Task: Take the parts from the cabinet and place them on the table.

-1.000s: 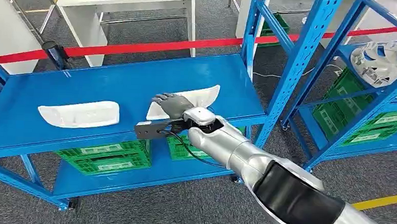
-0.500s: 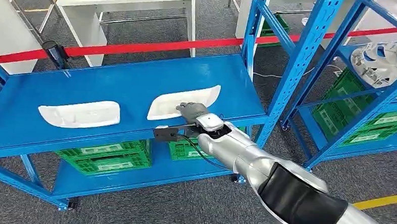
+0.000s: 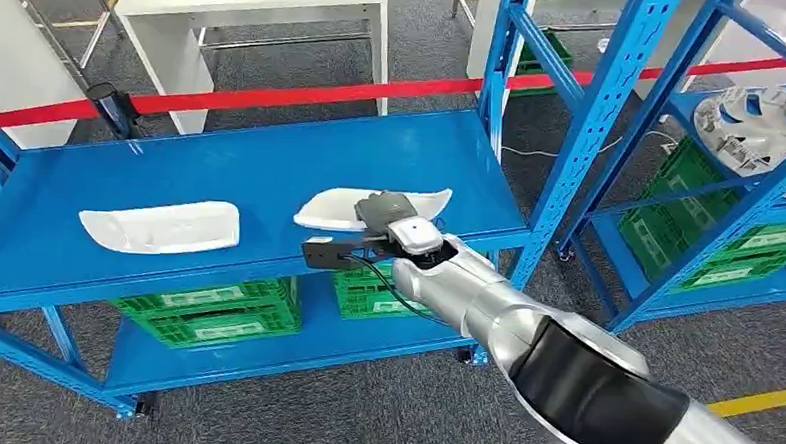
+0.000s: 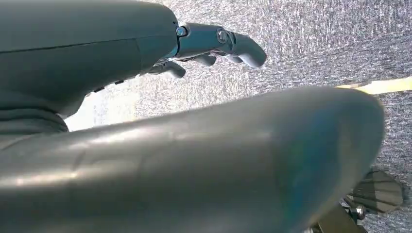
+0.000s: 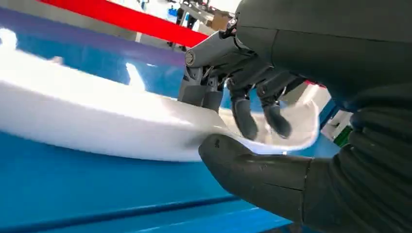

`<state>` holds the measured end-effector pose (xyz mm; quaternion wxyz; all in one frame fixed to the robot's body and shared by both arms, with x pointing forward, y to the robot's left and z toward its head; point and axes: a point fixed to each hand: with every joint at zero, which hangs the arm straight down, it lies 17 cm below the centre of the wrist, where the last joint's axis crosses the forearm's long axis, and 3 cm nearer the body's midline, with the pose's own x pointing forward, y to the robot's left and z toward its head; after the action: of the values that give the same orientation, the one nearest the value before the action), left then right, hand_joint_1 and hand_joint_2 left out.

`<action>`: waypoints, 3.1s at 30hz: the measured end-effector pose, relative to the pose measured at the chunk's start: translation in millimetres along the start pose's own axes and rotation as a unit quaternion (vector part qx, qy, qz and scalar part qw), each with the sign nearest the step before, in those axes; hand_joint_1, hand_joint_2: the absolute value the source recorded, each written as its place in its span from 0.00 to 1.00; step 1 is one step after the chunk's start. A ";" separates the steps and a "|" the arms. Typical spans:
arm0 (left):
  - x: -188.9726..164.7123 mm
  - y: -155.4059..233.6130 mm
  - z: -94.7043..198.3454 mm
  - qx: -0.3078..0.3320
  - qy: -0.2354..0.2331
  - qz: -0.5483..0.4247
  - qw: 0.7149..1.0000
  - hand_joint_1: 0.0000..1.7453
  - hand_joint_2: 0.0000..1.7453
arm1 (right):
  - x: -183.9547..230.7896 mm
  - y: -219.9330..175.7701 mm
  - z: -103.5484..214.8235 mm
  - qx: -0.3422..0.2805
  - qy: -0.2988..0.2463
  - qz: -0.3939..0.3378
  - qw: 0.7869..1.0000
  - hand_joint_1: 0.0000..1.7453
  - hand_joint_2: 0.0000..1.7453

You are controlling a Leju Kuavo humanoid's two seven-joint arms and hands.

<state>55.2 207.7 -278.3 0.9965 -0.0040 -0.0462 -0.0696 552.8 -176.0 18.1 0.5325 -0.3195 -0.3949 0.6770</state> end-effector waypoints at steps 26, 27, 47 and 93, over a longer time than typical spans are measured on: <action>2.2 5.7 -0.7 0.007 -0.008 0.069 0.998 0.00 1.00 | -8.5 -15.7 -1.1 -0.057 -0.008 -0.022 0.998 1.00 1.00; -0.7 5.6 -0.7 0.007 0.000 0.071 0.997 0.00 1.00 | -4.0 -29.7 -1.1 -0.086 -0.020 -0.040 0.995 1.00 1.00; -6.5 1.4 -0.1 0.005 0.023 0.026 0.999 0.00 1.00 | 124.3 -244.9 142.8 -0.406 -0.396 -0.295 0.769 1.00 1.00; 14.2 51.9 -3.2 0.052 -0.024 0.061 0.996 0.00 1.00 | 121.9 -194.1 334.0 -0.495 -0.495 -0.457 0.549 1.00 1.00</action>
<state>76.7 257.1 -280.3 0.9964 0.0436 -0.0729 -0.0059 331.0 -98.7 348.1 0.2484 0.0763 -0.9614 0.0907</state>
